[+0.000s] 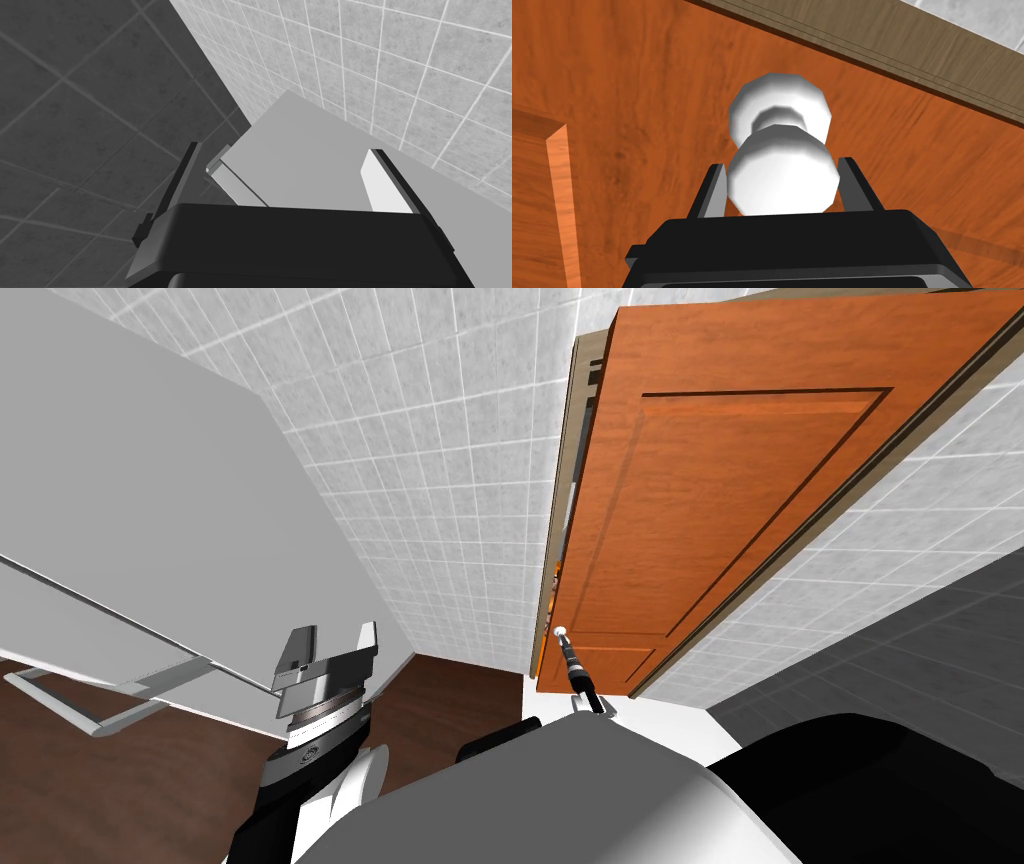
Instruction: Pull the door open
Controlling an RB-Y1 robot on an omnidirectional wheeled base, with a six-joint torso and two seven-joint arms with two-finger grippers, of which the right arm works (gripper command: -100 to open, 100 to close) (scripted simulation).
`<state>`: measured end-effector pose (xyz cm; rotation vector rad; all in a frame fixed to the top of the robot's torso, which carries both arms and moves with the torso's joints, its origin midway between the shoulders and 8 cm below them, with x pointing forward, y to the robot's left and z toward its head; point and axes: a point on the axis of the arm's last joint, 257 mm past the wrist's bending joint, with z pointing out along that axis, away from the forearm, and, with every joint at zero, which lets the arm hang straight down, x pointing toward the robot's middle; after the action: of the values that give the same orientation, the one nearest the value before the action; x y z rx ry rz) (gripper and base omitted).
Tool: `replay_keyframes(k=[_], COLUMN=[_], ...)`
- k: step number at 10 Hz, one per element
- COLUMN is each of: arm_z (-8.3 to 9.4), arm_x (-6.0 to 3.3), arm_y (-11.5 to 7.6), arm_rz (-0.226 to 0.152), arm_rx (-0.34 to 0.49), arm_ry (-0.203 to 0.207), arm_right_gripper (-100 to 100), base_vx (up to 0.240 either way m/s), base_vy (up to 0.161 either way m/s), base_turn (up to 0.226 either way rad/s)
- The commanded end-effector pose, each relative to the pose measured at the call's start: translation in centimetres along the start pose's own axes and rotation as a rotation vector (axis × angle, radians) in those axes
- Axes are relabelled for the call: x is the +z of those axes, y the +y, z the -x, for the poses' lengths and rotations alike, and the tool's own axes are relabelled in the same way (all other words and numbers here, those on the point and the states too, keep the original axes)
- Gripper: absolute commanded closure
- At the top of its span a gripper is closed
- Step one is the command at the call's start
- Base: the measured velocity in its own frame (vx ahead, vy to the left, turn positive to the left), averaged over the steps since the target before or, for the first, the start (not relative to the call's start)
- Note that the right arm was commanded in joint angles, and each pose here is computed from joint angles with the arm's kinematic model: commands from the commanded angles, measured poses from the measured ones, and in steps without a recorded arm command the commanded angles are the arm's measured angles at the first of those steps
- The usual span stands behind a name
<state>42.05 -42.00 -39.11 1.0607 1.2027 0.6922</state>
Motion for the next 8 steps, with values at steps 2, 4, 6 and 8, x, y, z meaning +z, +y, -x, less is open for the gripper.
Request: replay_keyframes(k=[2, 4, 6, 8], arm_z=[-0.68, -0.75, -0.81, -0.88], arm_x=[0.20, 0.28, 0.35, 0.43], arm_y=[0.23, 0.26, 0.29, 0.32], arm_rz=[0.005, 0.006, 0.007, 0.007], arm_rx=[0.086, 0.135, 0.182, 0.229], arm_ry=[0.008, 0.009, 0.011, 0.013], arm_right_gripper=[100, 100, 100, 100], base_vx=[-0.026, -0.022, -0.022, -0.030], base_vy=[-0.009, -0.002, -0.005, -0.005], base_turn=[0.013, 0.016, 0.017, 0.021])
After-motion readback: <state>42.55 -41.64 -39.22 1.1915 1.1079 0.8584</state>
